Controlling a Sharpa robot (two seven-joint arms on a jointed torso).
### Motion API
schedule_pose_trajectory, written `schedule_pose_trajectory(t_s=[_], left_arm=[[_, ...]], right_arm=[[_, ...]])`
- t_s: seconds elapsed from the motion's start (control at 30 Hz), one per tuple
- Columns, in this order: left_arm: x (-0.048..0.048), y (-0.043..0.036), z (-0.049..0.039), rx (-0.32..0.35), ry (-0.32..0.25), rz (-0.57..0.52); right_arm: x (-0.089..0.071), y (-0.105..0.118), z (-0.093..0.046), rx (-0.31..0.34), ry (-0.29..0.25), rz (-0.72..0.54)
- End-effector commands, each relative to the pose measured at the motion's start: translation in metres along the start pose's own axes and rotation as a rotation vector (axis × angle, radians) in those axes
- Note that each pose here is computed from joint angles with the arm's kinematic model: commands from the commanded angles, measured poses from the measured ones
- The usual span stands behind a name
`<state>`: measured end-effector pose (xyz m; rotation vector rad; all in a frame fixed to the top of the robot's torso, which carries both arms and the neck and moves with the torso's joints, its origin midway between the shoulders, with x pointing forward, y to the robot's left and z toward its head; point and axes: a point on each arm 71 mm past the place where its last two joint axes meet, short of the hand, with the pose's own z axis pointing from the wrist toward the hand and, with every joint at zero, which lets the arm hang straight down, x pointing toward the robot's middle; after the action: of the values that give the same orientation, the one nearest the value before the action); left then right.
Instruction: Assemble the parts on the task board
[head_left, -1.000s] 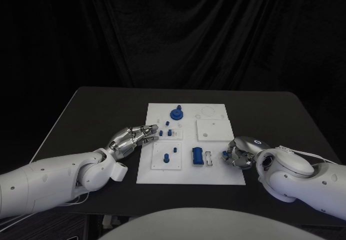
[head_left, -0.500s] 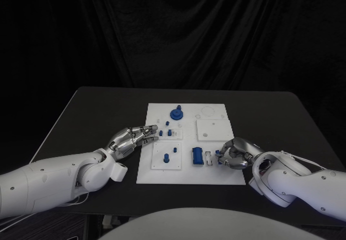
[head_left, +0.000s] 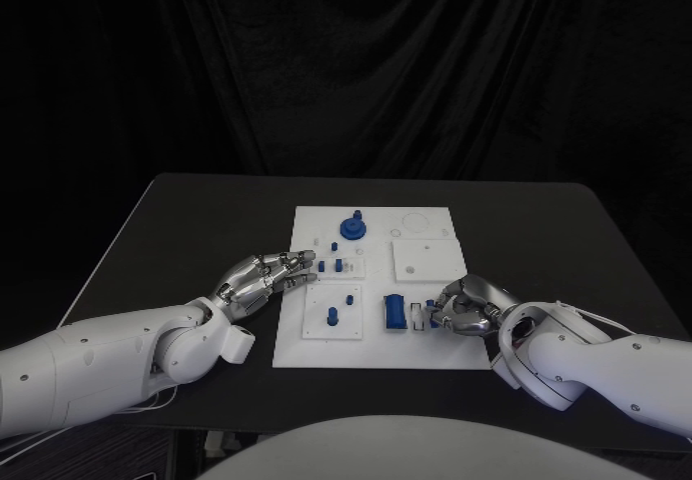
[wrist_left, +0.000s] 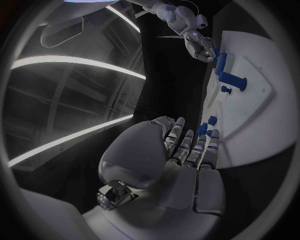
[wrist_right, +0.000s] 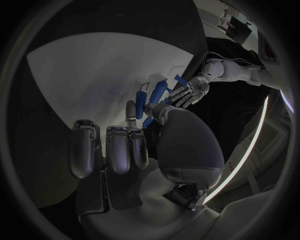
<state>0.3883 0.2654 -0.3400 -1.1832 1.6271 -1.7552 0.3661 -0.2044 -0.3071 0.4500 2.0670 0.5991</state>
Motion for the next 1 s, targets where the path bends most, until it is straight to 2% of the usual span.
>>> schedule_pose_trajectory(t_s=[0.03,0.27,1.0], left_arm=[[0.0015,-0.004,0.0,0.062,0.008,-0.014],[0.0012,-0.0039,-0.0001,0.061,0.007,-0.013],[0.0008,-0.0036,0.0002,0.059,0.008,-0.014]], right_arm=[[0.0043,-0.0017,0.0008,0.029,0.047,-0.001],[0.0069,-0.001,0.0037,0.038,0.071,-0.013],[0.0063,0.003,0.0087,0.018,0.038,-0.003]])
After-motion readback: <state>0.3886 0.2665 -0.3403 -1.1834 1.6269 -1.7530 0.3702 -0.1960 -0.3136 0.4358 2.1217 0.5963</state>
